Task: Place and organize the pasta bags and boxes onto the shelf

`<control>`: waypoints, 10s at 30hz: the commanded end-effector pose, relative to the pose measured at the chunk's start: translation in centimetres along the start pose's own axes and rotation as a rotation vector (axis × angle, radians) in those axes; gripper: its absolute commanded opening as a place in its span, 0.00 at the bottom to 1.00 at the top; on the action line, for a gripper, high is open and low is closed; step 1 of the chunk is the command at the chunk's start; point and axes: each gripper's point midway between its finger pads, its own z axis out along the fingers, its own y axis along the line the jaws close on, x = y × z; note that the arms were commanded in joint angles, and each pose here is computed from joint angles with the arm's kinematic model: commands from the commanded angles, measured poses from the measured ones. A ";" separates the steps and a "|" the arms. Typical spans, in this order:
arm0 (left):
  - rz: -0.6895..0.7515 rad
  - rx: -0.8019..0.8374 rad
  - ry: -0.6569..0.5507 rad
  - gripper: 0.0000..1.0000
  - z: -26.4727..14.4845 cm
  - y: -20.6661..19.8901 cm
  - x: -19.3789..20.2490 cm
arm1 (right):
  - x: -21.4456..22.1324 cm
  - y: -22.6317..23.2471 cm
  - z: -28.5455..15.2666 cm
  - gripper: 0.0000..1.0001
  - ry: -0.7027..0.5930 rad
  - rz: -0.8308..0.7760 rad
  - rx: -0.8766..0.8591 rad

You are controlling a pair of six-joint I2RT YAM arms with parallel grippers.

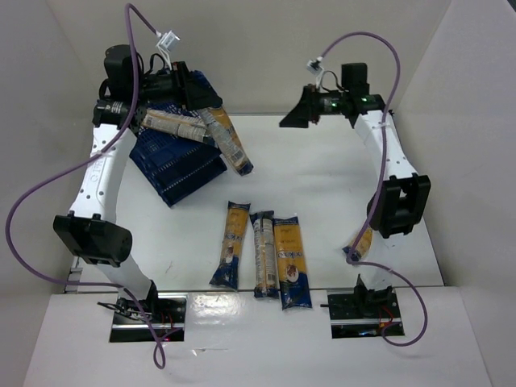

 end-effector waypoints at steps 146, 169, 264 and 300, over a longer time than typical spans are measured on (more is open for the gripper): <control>0.818 -0.490 0.093 0.00 -10.0 -4.9 -5.2 | 13.9 -3.8 -11.1 0.90 0.094 0.059 0.420; 0.400 -0.343 -0.029 0.00 -16.5 5.8 -6.6 | 15.6 -4.9 -11.2 0.90 0.137 0.118 0.446; -0.075 -0.528 -0.105 0.83 -22.9 22.5 -3.5 | 18.0 -5.6 -10.5 0.90 0.183 0.157 0.378; 0.494 -0.871 0.030 1.00 -23.9 2.3 7.5 | 16.9 2.0 -24.4 1.00 -0.043 -0.006 1.146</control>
